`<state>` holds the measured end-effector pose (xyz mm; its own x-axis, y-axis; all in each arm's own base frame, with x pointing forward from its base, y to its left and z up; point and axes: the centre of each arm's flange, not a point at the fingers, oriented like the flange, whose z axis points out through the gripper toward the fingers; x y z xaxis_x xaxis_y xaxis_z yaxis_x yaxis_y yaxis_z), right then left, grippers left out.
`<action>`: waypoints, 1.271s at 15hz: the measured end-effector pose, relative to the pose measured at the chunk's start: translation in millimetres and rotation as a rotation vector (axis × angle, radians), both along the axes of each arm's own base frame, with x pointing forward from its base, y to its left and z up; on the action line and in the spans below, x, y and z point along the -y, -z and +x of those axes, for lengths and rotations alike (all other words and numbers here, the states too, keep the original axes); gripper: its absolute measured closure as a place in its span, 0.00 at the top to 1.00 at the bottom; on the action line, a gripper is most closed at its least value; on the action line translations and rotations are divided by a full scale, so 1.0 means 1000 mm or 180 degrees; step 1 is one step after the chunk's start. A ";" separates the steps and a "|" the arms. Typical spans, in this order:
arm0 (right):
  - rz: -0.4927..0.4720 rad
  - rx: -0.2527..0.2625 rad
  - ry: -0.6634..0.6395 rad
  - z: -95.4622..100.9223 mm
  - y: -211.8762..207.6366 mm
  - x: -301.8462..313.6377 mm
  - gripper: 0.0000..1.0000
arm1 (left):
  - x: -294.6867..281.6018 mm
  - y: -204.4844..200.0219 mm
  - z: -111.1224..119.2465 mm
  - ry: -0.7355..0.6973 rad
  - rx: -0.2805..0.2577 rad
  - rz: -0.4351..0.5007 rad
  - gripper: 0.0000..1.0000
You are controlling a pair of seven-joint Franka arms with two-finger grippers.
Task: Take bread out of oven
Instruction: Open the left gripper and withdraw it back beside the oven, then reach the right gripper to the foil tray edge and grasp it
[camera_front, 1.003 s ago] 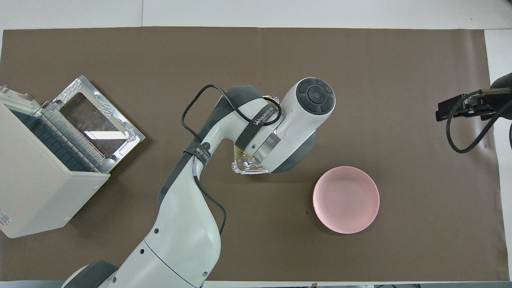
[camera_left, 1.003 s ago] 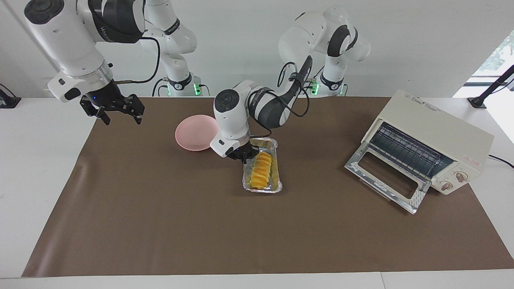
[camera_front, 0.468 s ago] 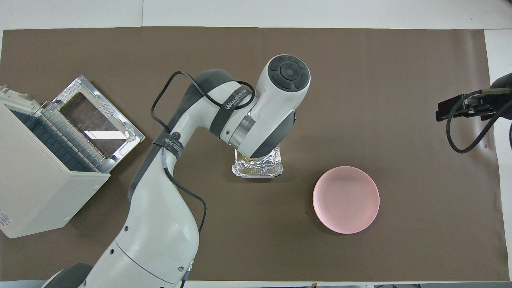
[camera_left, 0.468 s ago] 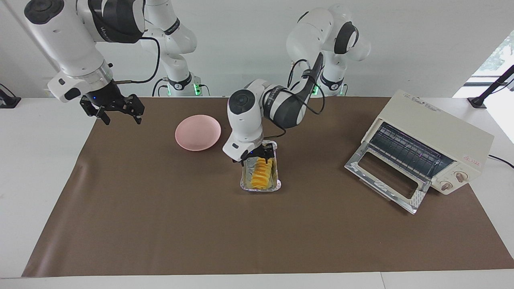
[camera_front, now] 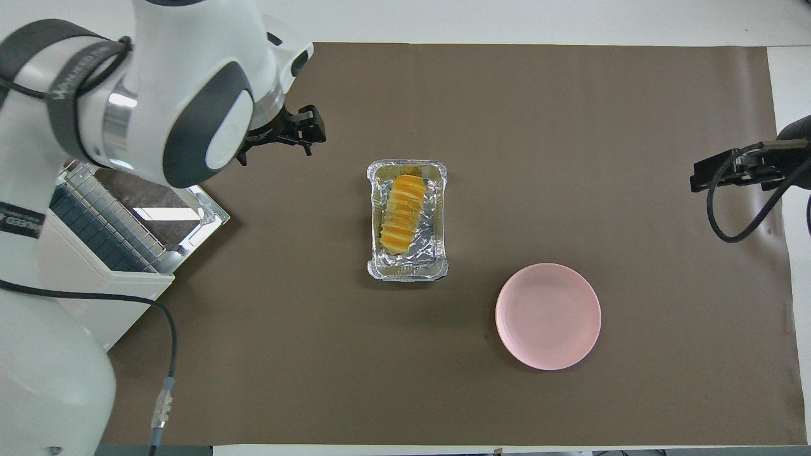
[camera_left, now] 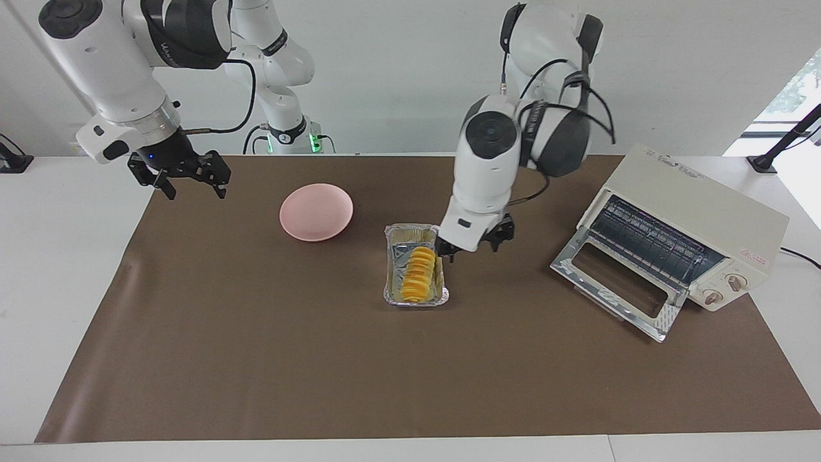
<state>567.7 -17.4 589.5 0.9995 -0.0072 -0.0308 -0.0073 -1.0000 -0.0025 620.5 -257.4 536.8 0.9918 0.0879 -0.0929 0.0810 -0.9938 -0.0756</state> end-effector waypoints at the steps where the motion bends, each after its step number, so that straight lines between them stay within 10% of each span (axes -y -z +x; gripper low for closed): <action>1: 0.0000 0.0000 0.0000 0.000 0.000 0.000 1.00 | -0.029 -0.011 0.000 0.0100 -0.0052 -0.0019 1.00; 12: 0.0000 0.0000 0.0000 0.000 0.000 0.000 1.00 | -0.205 -0.081 -0.113 0.0436 -0.0530 -0.0252 1.00; 19: 0.0000 0.0000 0.0000 0.000 0.000 0.000 1.00 | -0.209 -0.067 -0.107 0.0551 -0.0435 -0.0280 1.00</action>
<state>567.7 -17.4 589.5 0.9995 -0.0072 -0.0308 -0.0073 -1.0000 -0.0025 513.9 -48.2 603.5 0.9690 -0.0967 -0.2273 -0.0961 -0.9953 0.0134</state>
